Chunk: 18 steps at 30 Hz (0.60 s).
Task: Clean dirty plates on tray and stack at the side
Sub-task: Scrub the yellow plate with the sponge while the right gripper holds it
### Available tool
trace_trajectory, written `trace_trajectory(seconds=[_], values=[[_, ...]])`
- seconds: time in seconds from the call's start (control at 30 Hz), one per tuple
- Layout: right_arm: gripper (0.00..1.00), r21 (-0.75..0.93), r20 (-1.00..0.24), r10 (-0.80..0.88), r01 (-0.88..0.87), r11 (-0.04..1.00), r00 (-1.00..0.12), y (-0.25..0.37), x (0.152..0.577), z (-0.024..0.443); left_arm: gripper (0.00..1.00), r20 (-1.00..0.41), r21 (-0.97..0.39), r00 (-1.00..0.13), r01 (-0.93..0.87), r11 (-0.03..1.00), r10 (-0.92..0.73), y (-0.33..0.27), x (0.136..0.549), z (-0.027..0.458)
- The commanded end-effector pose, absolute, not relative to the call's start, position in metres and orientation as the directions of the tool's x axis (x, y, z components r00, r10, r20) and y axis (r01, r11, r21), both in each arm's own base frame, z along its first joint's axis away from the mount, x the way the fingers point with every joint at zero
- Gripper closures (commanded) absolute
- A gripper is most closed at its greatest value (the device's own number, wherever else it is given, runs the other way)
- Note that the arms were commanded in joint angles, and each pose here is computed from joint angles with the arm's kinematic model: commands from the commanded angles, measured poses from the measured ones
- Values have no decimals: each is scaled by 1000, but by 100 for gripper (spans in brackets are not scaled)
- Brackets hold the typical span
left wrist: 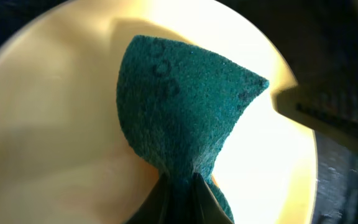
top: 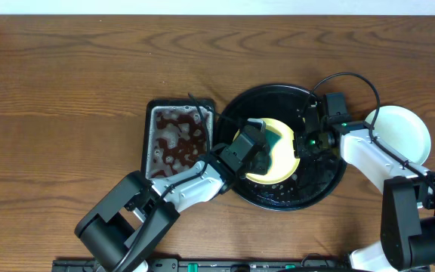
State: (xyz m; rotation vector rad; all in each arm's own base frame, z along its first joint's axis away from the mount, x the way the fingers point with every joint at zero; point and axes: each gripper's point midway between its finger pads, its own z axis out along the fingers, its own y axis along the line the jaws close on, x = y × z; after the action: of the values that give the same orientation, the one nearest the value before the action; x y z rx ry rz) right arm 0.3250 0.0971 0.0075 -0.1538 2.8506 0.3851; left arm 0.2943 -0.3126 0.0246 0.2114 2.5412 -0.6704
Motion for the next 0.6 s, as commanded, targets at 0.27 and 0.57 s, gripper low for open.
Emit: trace_trajectory(seconds=[0.27, 0.57], values=[[99, 229, -259, -83, -144, 963, -962, 95, 322, 3, 93, -541, -434, -840, 252, 865, -27, -294, 326, 63], [99, 229, -260, -83, -145, 963, -962, 95, 322, 3, 93, -555, -479, -830, 276, 833, -44, -322, 321, 63]])
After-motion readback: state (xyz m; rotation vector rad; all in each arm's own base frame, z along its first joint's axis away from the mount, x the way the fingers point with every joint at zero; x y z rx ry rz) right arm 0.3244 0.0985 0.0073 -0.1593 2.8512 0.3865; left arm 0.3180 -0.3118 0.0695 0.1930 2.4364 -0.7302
